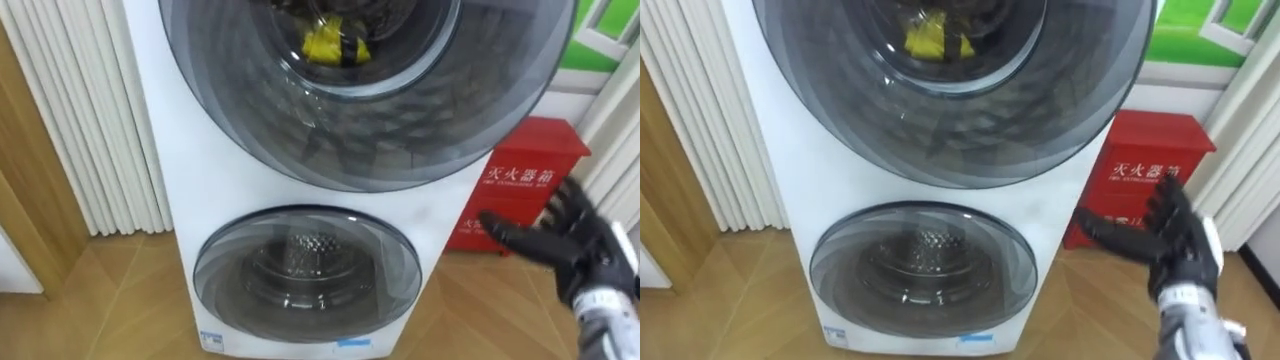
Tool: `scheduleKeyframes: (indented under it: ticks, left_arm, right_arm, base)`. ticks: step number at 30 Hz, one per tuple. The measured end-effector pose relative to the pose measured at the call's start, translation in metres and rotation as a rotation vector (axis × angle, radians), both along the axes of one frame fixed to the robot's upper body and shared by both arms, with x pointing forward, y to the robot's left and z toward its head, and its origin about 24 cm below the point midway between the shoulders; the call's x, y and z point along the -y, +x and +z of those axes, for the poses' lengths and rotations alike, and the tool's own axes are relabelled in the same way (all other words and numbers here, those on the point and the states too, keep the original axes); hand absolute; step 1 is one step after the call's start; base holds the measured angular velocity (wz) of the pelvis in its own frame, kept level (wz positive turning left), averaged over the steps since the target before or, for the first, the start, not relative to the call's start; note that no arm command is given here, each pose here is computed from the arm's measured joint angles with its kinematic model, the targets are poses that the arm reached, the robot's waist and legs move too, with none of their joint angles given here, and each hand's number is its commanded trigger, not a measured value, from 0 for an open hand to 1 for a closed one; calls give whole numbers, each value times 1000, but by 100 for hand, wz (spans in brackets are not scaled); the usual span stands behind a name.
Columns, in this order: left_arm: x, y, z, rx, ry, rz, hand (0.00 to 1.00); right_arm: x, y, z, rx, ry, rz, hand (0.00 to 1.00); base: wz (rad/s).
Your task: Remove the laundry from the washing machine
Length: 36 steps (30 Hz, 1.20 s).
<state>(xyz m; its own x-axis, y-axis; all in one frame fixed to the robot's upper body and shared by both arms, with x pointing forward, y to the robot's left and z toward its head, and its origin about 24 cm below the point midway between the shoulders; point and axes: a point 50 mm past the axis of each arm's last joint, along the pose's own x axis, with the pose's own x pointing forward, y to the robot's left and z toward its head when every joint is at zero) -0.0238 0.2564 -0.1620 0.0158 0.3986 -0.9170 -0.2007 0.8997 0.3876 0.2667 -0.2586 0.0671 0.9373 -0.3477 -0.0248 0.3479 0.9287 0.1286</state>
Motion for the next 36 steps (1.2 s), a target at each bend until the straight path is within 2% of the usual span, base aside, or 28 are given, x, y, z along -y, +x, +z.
scheduleKeyframes:
  ticks: [4, 19, 27, 36]
  left_arm:
    - [1, 3, 0, -8, -6, -52, 0]
    - [-3, 3, 1, -21, 8, -72, 0]
    - [-8, 8, 2, -15, 19, -87, 0]
    - [-9, 17, 2, -8, 33, -140, 0]
  right_arm:
    - [-7, 15, 30, 110, -17, 26, 0]
    - [-13, 28, 92, 318, -78, 98, 0]
    - [-24, 31, 91, 310, -89, 152, 0]
    - [-24, 33, 98, 330, -100, 151, 0]
  base:
    - [0]
    - [5]
    - [-1]
    - [-2]
